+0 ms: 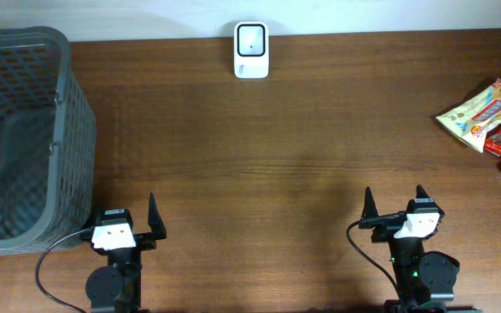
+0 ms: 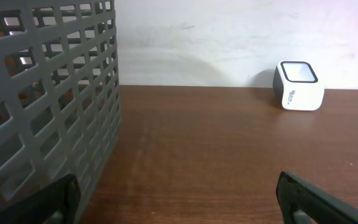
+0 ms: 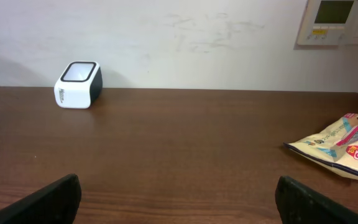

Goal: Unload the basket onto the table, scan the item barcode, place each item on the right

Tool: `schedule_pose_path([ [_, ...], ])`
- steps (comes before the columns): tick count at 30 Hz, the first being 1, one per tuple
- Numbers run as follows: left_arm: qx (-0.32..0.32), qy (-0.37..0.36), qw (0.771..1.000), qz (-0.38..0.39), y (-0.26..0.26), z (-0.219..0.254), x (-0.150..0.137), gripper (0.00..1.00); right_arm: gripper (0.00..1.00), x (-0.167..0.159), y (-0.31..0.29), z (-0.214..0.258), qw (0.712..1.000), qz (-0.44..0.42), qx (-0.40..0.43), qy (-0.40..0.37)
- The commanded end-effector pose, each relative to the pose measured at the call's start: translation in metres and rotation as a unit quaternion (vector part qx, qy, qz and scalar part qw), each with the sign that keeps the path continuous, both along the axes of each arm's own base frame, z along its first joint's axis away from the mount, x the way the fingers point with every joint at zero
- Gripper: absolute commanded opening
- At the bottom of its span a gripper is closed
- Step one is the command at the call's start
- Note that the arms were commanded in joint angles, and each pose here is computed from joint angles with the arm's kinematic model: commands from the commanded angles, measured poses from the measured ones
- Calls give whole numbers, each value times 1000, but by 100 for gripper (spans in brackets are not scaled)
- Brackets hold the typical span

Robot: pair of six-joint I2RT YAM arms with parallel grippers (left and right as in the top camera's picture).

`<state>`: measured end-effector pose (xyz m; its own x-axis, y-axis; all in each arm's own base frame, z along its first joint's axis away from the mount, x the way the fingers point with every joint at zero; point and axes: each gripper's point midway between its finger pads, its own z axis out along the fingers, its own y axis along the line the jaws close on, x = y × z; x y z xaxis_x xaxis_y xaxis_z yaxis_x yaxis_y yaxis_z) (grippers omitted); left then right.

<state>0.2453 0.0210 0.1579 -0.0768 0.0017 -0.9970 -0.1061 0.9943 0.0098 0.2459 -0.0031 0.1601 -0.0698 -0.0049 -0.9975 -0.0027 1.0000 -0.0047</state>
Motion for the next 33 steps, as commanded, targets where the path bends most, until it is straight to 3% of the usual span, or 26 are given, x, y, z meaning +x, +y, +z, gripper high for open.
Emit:
schedule_pose_path([
  [1,10,2,1000,3,2,-1,-1,99,99,0,0,-3,1000,0,-3,1],
  [33,9,1,1000,-1,0,-1,0,99,99,0,0,-3,1000,0,-3,1],
])
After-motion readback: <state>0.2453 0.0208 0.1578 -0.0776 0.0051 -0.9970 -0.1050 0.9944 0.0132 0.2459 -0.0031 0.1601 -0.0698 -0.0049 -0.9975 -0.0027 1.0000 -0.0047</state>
